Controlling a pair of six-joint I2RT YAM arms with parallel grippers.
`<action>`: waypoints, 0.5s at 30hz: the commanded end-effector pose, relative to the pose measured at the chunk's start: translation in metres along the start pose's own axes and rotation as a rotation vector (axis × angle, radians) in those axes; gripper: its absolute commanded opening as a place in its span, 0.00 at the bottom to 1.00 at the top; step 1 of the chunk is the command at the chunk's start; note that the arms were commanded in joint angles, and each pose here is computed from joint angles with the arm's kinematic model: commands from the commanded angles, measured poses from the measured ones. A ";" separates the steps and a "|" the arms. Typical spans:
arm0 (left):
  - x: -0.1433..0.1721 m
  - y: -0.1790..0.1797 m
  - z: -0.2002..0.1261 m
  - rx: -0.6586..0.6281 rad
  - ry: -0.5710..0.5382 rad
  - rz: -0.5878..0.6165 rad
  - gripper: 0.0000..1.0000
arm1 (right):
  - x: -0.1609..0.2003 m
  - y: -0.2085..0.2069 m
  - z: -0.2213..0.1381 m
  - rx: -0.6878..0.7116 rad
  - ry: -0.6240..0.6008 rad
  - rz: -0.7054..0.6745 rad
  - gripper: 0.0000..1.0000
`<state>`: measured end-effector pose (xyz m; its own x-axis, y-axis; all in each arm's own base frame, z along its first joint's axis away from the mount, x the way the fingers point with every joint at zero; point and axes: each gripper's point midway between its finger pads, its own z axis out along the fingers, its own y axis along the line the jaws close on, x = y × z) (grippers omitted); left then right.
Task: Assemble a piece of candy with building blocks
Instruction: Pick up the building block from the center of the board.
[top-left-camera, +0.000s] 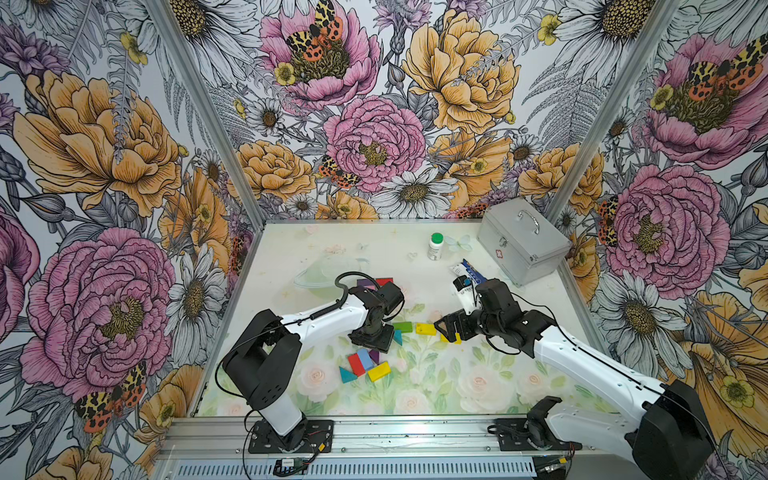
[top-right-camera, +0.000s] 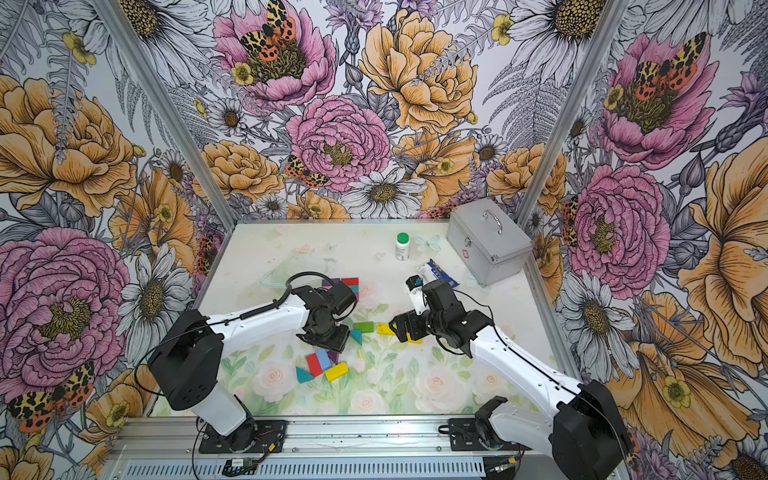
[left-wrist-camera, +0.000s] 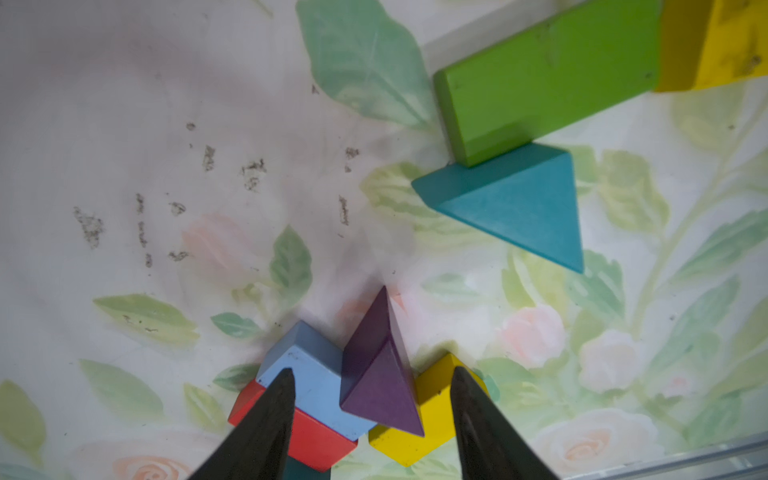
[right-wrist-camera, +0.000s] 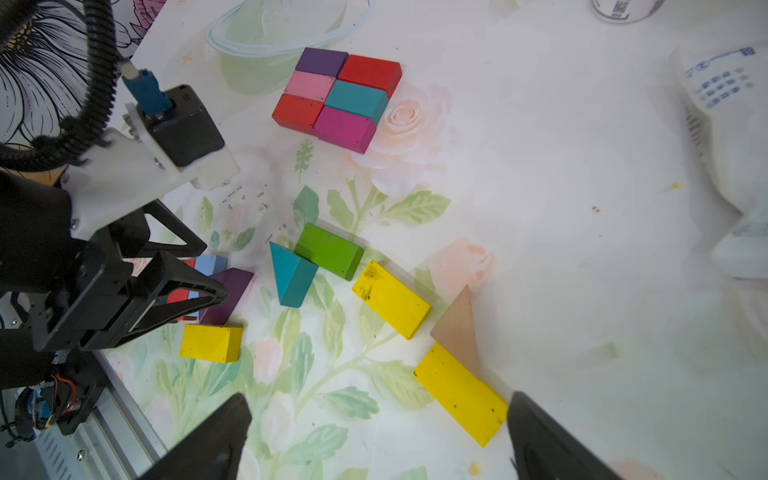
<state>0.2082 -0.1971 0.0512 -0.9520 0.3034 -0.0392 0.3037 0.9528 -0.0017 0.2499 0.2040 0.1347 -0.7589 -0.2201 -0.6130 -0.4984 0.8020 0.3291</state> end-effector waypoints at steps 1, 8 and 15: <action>0.003 0.003 0.006 -0.046 0.007 -0.025 0.57 | -0.008 0.003 -0.006 -0.011 -0.027 -0.016 0.98; 0.004 0.006 0.016 -0.086 0.021 -0.048 0.48 | -0.005 0.002 -0.007 -0.010 -0.025 -0.012 0.99; 0.004 0.003 0.022 -0.086 0.020 -0.067 0.47 | -0.006 0.003 -0.006 -0.013 -0.025 -0.011 0.99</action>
<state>0.2040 -0.1938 0.0336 -0.9669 0.2551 -0.0053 0.2542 0.9651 0.0632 0.2502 0.2033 0.1372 -0.7553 -0.2156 -0.6189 -0.4989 0.8016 0.3296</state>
